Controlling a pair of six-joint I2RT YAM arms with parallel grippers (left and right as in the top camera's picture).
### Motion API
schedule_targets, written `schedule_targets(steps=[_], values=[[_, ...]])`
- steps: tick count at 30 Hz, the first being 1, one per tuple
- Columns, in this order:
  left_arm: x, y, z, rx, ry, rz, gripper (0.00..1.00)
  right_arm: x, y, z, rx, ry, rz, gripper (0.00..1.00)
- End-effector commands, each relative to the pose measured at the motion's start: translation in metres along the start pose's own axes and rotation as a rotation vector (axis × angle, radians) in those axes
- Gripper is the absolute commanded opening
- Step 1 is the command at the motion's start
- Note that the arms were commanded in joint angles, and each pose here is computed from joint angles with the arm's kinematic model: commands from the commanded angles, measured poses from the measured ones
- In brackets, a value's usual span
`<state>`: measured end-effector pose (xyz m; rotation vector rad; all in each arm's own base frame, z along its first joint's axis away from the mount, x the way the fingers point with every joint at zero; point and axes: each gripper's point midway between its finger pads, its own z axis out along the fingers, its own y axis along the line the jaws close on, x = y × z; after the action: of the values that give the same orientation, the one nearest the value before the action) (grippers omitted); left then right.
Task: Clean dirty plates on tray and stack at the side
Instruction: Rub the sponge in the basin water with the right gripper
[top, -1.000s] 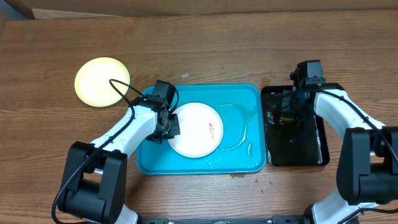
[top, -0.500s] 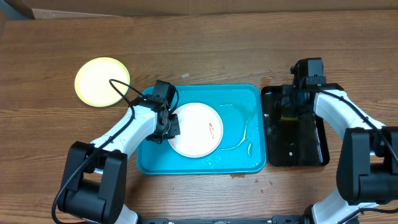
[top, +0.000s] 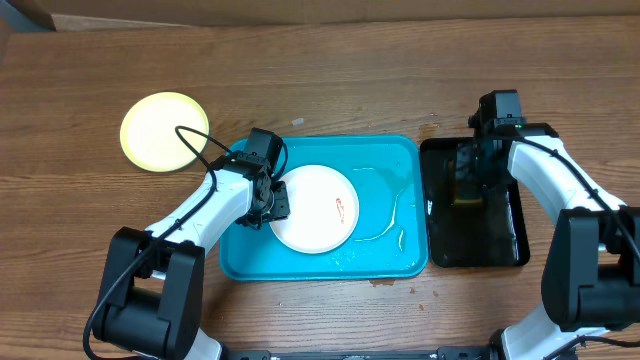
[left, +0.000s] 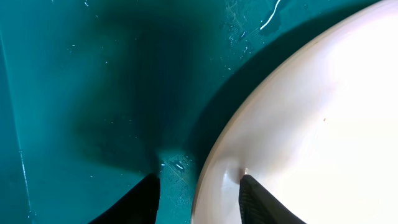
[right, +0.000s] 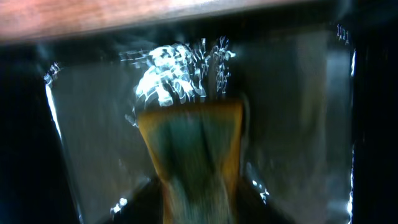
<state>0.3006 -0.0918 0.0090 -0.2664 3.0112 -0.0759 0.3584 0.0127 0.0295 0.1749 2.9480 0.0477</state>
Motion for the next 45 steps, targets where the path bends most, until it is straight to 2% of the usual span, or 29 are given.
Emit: schedule_targets(steps=[1,3,6,7,9,11,12,16,17,21,23,25,26,28,32,33,34,36,38,41,45], values=[[0.000,0.001,0.002,-0.011,-0.008,0.009,0.44,-0.001,0.001,-0.008,0.002,-0.008,-0.003,0.49],[-0.001,0.000,0.002,-0.009,-0.012,0.010,0.41,0.003,-0.001,-0.002,0.010,-0.008,-0.003,0.50],[-0.001,0.000,0.002,-0.009,-0.011,0.014,0.28,0.007,-0.002,0.006,0.011,-0.015,-0.003,0.49],[-0.001,0.000,0.002,-0.009,-0.011,0.015,0.22,0.009,-0.002,0.008,0.011,-0.014,-0.003,0.44],[-0.001,0.000,0.002,-0.008,-0.011,0.017,0.09,0.010,-0.003,0.009,0.012,-0.010,-0.003,0.20],[-0.001,0.000,0.002,-0.008,-0.012,0.017,0.05,0.007,-0.002,0.007,0.011,-0.017,-0.003,0.04],[-0.001,0.000,0.002,-0.007,-0.013,0.017,0.04,0.005,-0.002,0.005,0.009,-0.022,-0.004,0.04],[-0.004,-0.001,0.001,-0.002,-0.025,0.016,0.04,-0.009,0.000,-0.004,0.005,-0.053,-0.004,0.04],[-0.005,0.000,0.001,-0.002,-0.026,0.010,0.09,-0.011,0.001,-0.006,0.004,-0.058,-0.005,0.04],[-0.007,0.008,0.001,0.003,-0.019,-0.065,0.16,-0.010,0.001,-0.005,0.004,-0.055,-0.005,0.04],[-0.010,0.009,0.001,0.028,-0.014,-0.094,0.33,-0.010,0.001,-0.005,0.004,-0.057,-0.005,0.04],[-0.015,0.010,0.001,0.052,-0.020,-0.108,0.36,-0.010,0.001,-0.005,0.004,-0.056,-0.005,0.04],[-0.017,0.012,0.001,0.052,-0.025,-0.115,0.31,-0.010,0.001,-0.005,0.004,-0.056,-0.005,0.04],[-0.018,0.014,0.001,0.057,-0.023,-0.127,0.04,-0.010,0.001,-0.005,0.004,-0.057,-0.005,0.05],[-0.014,0.005,0.000,0.115,0.007,-0.131,0.04,-0.010,0.001,-0.005,0.004,-0.056,-0.005,0.05],[-0.013,0.002,0.000,0.135,0.014,-0.130,0.06,-0.010,0.001,-0.005,0.005,-0.056,-0.005,0.05],[-0.012,0.000,-0.001,0.147,0.019,-0.130,0.16,-0.010,0.001,-0.005,0.005,-0.056,-0.005,0.05],[-0.012,-0.001,-0.001,0.149,0.020,-0.130,0.28,-0.010,0.001,-0.005,0.004,-0.057,-0.005,0.05],[-0.012,0.000,-0.001,0.143,0.017,-0.129,0.31,-0.010,0.001,-0.005,0.004,-0.057,-0.005,0.05],[-0.013,0.001,-0.001,0.138,0.014,-0.125,0.31,-0.010,0.001,-0.005,0.004,-0.056,-0.005,0.10],[-0.012,0.000,-0.001,0.142,0.018,-0.124,0.29,-0.003,0.000,-0.002,0.007,-0.035,-0.004,0.43]])
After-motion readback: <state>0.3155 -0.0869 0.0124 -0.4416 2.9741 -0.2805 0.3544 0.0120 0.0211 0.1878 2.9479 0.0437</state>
